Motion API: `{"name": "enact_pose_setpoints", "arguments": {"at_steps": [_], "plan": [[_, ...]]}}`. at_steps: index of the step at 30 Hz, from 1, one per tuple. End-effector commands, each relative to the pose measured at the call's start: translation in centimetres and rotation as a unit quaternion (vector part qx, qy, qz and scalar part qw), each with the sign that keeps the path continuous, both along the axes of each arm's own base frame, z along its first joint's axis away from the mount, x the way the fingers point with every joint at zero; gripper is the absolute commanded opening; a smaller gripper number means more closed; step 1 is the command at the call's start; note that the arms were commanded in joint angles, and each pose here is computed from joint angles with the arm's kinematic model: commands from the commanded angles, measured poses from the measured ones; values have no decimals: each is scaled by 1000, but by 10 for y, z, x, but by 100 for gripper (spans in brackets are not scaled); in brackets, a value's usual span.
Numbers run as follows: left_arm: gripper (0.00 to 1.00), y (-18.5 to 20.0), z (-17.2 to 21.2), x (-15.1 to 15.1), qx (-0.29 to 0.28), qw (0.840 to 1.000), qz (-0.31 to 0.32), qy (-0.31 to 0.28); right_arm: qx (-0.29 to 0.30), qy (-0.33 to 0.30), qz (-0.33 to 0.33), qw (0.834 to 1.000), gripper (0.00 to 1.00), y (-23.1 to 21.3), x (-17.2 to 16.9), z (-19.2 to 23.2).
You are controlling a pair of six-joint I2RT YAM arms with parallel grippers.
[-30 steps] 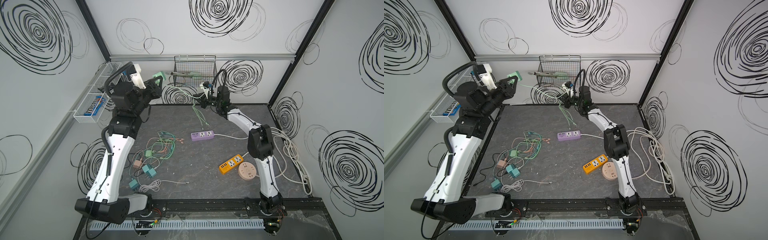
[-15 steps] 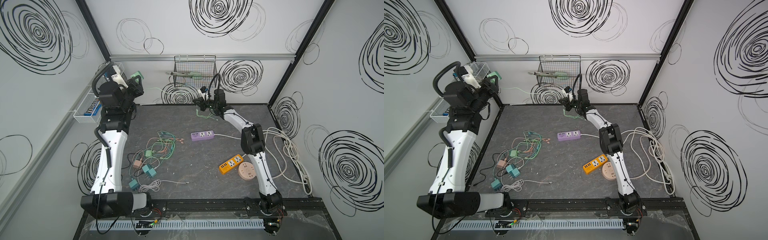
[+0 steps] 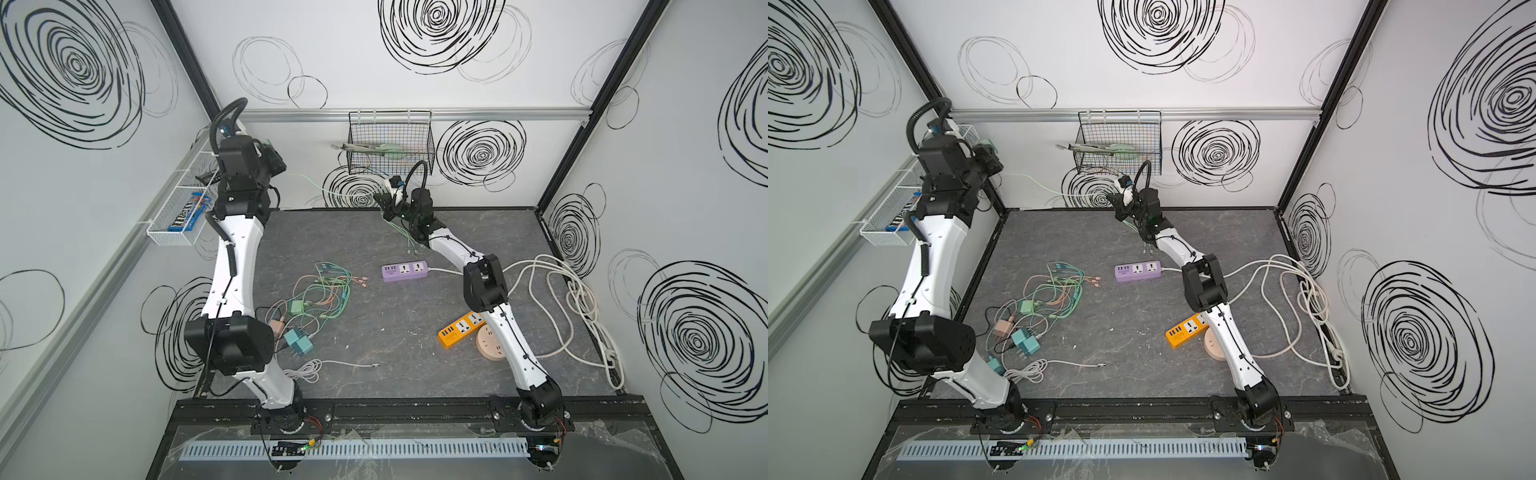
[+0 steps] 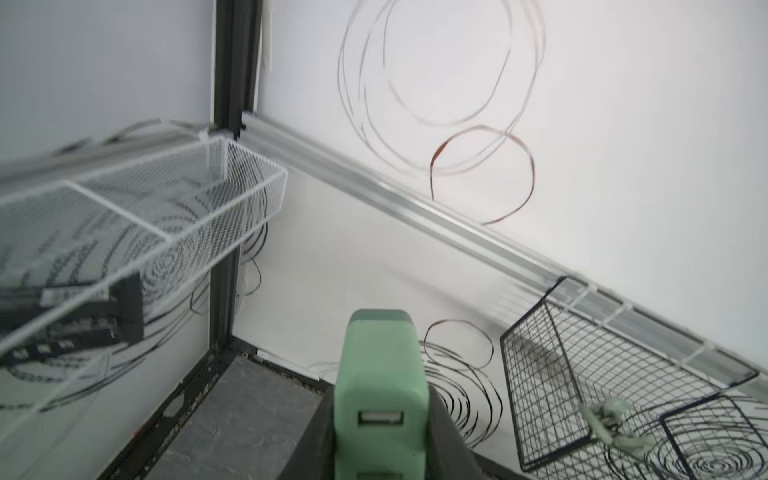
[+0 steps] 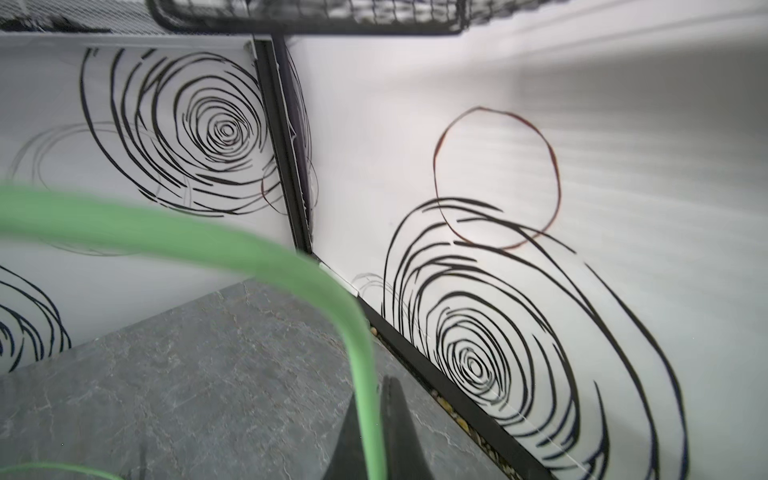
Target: Insert the plug
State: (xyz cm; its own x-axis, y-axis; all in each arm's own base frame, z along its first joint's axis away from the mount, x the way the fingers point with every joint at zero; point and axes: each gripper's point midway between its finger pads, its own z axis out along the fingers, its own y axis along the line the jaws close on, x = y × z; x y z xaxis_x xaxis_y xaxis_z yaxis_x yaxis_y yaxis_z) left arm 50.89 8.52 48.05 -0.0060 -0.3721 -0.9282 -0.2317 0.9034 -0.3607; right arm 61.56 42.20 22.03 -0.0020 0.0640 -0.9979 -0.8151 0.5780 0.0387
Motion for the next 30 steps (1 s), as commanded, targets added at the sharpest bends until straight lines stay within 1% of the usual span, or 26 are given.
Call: {"name": "enact_pose_setpoints", "arguments": {"at_steps": [1, 3, 4, 7, 9, 10, 13, 15, 16, 19, 22, 24, 26, 30], "plan": [[0, 37, 63, -24, 47, 994, 76, -63, 45, -69, 20, 996, 6, 21, -22, 53], [0, 60, 71, -29, 56, 989, 115, -68, 34, -61, 31, 997, 12, 27, -26, 43], [0, 72, 72, -31, 60, 987, 133, -68, 28, -54, 39, 997, 18, 29, -27, 37], [0, 95, 70, -30, 76, 981, 172, -55, 2, -35, 58, 998, 43, 30, -29, 22], [0, 98, 57, -24, 84, 980, 178, -34, -25, -17, 70, 997, 65, 28, -32, 11], [0, 96, 49, -19, 83, 981, 171, -25, -36, -11, 74, 997, 72, 25, -34, 8], [0, 73, 25, -5, 91, 986, 142, -3, -69, -2, 81, 994, 85, 11, -46, -4], [0, 46, 10, 6, 104, 989, 110, 9, -83, 0, 76, 994, 91, -4, -54, -6], [0, 32, 2, 11, 112, 989, 92, 15, -87, 3, 75, 993, 99, -11, -58, -6], [0, -18, -25, 31, 142, 988, 32, 46, -99, 13, 75, 992, 97, -36, -74, -1], [0, -71, -56, 48, 174, 981, -44, 72, -111, 15, 56, 992, 97, -62, -93, 6], [0, -111, -79, 54, 199, 970, -110, 89, -114, 25, 30, 993, 97, -84, -106, 12], [0, -147, -101, 55, 228, 954, -164, 105, -111, 42, 6, 993, 97, -107, -120, 17], [0, -196, -150, 56, 283, 920, -229, 149, -81, 97, -50, 991, 97, -157, -153, 24]]}}
